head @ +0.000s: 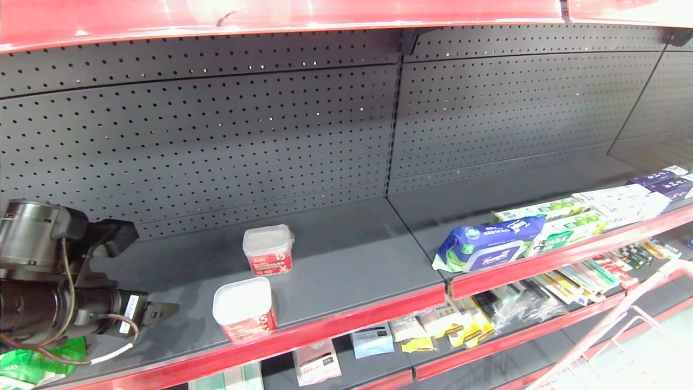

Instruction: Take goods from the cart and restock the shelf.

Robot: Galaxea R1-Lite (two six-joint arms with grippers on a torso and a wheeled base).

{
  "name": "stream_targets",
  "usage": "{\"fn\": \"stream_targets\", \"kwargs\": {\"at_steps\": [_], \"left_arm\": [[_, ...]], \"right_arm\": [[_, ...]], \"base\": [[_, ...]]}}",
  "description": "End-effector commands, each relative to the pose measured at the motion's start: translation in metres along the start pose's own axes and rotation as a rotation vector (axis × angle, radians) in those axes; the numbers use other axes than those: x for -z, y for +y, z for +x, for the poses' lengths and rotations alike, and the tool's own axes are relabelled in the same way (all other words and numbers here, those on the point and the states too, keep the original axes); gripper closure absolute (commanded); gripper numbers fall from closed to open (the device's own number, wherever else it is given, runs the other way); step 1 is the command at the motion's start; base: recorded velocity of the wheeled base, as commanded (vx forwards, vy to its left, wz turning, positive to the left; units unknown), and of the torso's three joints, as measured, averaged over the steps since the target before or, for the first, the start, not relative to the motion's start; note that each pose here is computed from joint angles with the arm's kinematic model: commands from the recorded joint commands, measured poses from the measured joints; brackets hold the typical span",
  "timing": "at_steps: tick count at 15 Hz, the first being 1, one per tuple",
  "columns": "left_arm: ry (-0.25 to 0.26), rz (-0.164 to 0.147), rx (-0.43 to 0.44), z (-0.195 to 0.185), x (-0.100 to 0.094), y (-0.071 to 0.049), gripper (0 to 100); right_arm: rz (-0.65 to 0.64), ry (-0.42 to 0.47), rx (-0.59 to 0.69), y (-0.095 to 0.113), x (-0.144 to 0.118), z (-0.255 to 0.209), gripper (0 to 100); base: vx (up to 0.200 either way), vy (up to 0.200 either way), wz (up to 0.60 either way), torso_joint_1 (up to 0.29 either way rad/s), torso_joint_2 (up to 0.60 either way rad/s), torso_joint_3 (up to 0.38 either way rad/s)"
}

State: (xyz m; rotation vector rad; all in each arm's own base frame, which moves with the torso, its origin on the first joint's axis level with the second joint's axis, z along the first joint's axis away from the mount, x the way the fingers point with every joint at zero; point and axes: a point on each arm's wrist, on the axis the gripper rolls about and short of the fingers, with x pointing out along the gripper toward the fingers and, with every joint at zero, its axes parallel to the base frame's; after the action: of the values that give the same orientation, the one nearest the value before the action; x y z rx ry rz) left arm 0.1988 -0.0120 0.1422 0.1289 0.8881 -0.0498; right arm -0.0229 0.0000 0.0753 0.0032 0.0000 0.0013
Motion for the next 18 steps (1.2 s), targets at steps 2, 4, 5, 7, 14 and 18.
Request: {"fn": "stream_targets", "kwargs": {"at_steps": [2,4,5,7,14,18], "left_arm": [[0.052,0.025,0.021,0.012,0.002,-0.006,0],[0.068,0.057,0.023,0.016,0.003,-0.006,0],[0.074,0.064,0.025,0.019,0.001,-0.006,0],[0.069,0.072,0.029,0.027,-0.002,-0.008,0],[0.066,0.104,0.052,0.048,-0.013,-0.018,0],[0.053,0.116,0.061,0.056,-0.019,-0.023,0]], "right_arm": [[0.000,0.000,0.000,0.000,0.000,0.000,0],[0.000,0.002,-0.002,0.000,0.000,0.000,0],[0.000,0.002,0.000,0.000,0.000,0.000,0],[0.000,0.000,-0.002,0.000,0.000,0.000,0],[0.000,0.002,-0.002,0.000,0.000,0.000,0],[0.000,0.002,0.000,0.000,0.000,0.000,0]], "base": [[0.000,0.000,0.00,0.000,0.00,0.000],[0.000,0.000,0.00,0.000,0.00,0.000],[0.000,0.000,0.00,0.000,0.00,0.000],[0.000,0.000,0.00,0.000,0.00,0.000],[0.000,0.000,0.00,0.000,0.00,0.000],[0.000,0.000,0.00,0.000,0.00,0.000]]}}
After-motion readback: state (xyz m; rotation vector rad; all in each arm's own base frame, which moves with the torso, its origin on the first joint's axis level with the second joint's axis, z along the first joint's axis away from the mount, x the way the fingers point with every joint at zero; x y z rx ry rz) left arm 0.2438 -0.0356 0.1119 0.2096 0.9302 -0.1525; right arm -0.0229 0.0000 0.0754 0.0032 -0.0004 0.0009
